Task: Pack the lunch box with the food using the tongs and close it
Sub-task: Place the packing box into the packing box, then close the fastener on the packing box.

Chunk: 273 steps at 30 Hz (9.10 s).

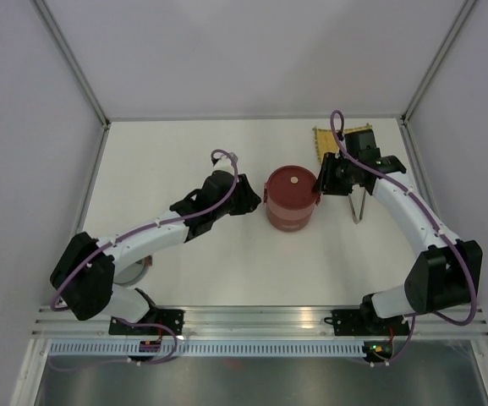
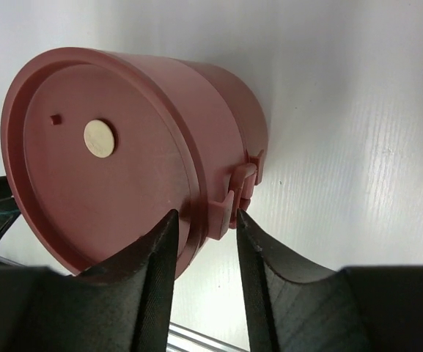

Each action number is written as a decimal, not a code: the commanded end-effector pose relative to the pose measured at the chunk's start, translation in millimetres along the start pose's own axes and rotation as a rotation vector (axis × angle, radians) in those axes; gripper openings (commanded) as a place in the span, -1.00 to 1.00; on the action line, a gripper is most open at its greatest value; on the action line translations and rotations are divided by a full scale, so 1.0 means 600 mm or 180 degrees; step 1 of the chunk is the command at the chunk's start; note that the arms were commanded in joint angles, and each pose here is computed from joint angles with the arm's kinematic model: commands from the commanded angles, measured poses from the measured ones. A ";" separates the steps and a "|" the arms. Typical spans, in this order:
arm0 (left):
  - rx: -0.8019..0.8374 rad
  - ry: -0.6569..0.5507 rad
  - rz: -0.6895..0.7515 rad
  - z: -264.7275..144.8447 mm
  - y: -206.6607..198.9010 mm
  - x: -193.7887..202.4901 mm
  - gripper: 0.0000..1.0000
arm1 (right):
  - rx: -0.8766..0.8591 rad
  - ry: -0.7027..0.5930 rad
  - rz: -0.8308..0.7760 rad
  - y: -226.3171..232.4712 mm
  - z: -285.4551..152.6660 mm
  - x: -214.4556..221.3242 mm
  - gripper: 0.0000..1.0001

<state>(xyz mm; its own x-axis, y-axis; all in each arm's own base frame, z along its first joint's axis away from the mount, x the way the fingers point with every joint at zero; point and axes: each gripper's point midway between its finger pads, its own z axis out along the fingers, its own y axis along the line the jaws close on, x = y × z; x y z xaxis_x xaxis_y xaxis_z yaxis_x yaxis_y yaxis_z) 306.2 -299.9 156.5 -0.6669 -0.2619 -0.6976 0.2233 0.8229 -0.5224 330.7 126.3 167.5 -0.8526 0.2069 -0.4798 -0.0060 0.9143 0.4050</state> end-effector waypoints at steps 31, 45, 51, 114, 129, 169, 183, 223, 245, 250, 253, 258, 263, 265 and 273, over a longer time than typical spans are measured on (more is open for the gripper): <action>0.0284 -0.0151 0.0367 0.007 -0.034 -0.028 -0.19 | -0.0076 0.0237 -0.0775 0.010 0.034 -0.036 -0.72; 0.0365 -0.0306 0.0057 -0.033 -0.060 -0.078 -0.01 | -0.0158 0.0242 -0.1014 0.031 0.052 -0.055 -0.66; 0.0014 -0.0287 -0.0324 -0.006 -0.019 -0.077 -0.04 | -0.0135 0.0187 -0.1113 0.032 0.050 -0.064 -0.46; 0.0495 0.0561 -0.0278 0.059 -0.064 -0.048 -0.29 | 0.0013 -0.0360 -0.0102 0.025 0.023 -0.052 -0.02; 0.0175 0.0530 -0.0263 0.054 -0.028 -0.038 -0.30 | 0.0085 -0.0349 -0.0141 0.017 0.027 -0.052 -0.19; 0.0083 -0.0135 0.0527 0.065 -0.011 -0.054 -0.18 | 0.0467 -0.0243 0.0118 -0.022 0.015 -0.019 -0.41; -0.0095 -0.0284 0.0778 0.082 -0.023 -0.052 -0.18 | 0.0456 -0.0215 0.0048 -0.020 0.017 -0.022 -0.43; -0.0437 0.0408 -0.0283 0.129 0.051 0.044 -0.41 | 0.0455 -0.0110 -0.0047 -0.025 0.023 -0.008 -0.48; -0.0334 0.0923 -0.0057 0.147 0.043 0.030 -0.52 | 0.0404 -0.0024 -0.0106 -0.022 0.035 -0.005 -0.56; -0.0585 0.0742 0.0150 0.138 0.062 0.003 -0.52 | 0.0409 -0.0010 -0.0113 -0.025 0.037 -0.001 -0.56; -0.0697 0.0779 0.0184 0.132 0.075 0.009 -0.53 | 0.0410 -0.0010 -0.0113 -0.025 0.037 -0.001 -0.56; -0.0605 0.0910 0.0158 0.139 0.064 0.035 -0.55 | 0.0389 0.0003 -0.0092 -0.025 0.041 0.004 -0.61; -0.0269 0.0859 0.0071 0.166 0.031 0.035 -0.56 | 0.0380 0.0052 -0.0107 -0.027 0.048 0.015 -0.67; -0.0151 0.0884 0.0054 0.172 0.021 0.037 -0.56 | 0.0392 0.0058 -0.0121 -0.030 0.049 0.017 -0.68; 0.0324 0.0960 -0.0005 0.175 -0.021 0.032 -0.58 | 0.0320 0.0166 -0.0163 -0.029 0.065 0.032 -0.84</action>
<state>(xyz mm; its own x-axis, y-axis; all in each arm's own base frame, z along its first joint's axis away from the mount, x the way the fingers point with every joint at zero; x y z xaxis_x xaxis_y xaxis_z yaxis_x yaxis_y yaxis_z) 354.5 -329.2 56.1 -0.8794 -0.0887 -0.4678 0.1511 0.8797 -0.4509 357.9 123.7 167.1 -0.7906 0.1855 -0.5835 -0.0105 0.9487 0.3159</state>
